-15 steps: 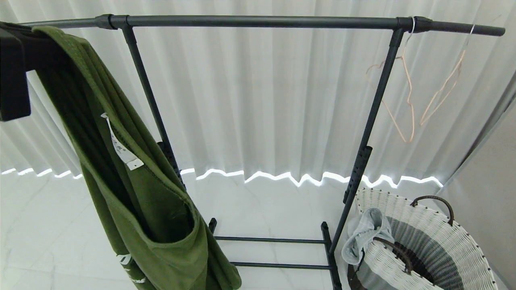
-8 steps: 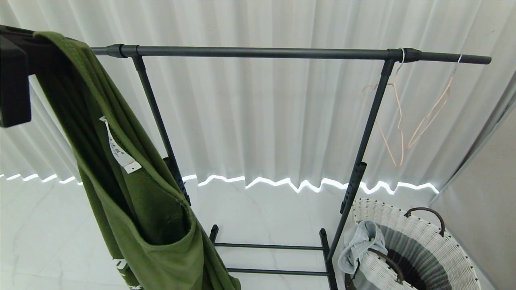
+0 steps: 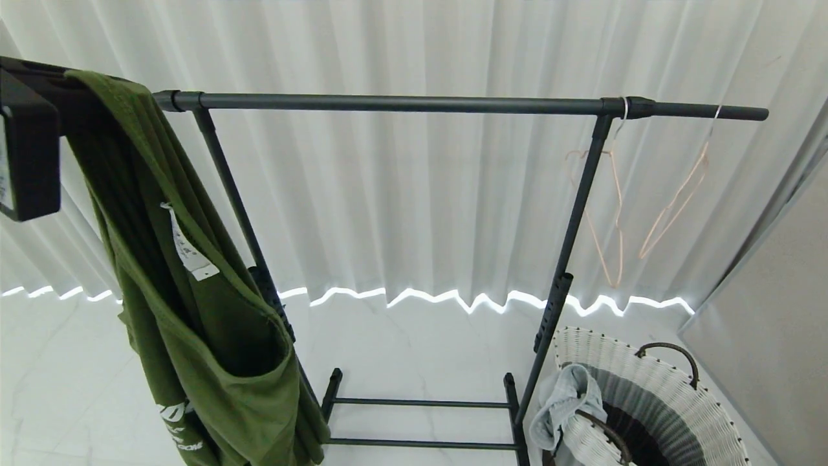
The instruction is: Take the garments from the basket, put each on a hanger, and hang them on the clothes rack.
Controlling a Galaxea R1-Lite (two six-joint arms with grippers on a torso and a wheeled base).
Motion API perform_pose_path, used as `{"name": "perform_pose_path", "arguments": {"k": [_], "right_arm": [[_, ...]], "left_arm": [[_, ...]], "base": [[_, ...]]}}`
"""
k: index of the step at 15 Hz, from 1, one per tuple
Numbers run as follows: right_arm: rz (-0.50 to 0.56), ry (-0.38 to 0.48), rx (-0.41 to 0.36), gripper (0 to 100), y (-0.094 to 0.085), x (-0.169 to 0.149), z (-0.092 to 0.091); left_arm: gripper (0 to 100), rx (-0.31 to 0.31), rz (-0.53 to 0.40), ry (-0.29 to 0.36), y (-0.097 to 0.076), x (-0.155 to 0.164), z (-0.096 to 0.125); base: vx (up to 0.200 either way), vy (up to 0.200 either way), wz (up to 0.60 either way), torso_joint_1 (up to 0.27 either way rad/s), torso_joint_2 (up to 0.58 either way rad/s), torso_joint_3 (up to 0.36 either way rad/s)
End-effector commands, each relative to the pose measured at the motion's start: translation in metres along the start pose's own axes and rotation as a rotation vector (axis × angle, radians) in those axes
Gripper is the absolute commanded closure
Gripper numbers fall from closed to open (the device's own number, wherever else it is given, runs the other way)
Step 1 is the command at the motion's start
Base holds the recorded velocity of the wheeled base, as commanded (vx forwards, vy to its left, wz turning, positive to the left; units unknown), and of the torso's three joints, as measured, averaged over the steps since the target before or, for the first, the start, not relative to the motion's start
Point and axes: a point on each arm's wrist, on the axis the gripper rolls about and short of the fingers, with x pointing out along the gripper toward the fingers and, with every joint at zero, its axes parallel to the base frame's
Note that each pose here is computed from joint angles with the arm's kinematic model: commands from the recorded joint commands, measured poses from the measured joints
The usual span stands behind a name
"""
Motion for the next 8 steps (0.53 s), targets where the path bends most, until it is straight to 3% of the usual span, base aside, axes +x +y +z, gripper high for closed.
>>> {"name": "perform_pose_path", "arguments": {"k": [1, 2, 7, 8], "right_arm": [[0.0, -0.002, 0.0, 0, 0.0001, -0.0015, -0.0018], [0.002, -0.003, 0.0, 0, 0.0001, -0.0015, -0.0018], [0.02, -0.002, -0.005, 0, 0.0021, 0.0001, -0.0027], [0.023, -0.004, -0.005, 0, 0.0022, 0.0001, -0.0027]], "left_arm": [[100, -0.003, 0.0, -0.001, 0.0002, -0.0003, 0.0], [100, -0.004, 0.0, -0.001, 0.0003, -0.0007, -0.0003], [100, -0.001, 0.019, 0.012, 0.0026, -0.0029, -0.0048], [100, 0.0, 0.025, 0.017, 0.0031, -0.0019, -0.0052]], "base": [[0.0, -0.2, 0.0, 0.022, 0.0, -0.012], [0.0, -0.2, 0.0, -0.002, -0.01, 0.002], [0.0, 0.0, 0.0, 0.0, 0.0, 0.0], [0.2, 0.0, 0.0, 0.002, 0.0, 0.002]]}}
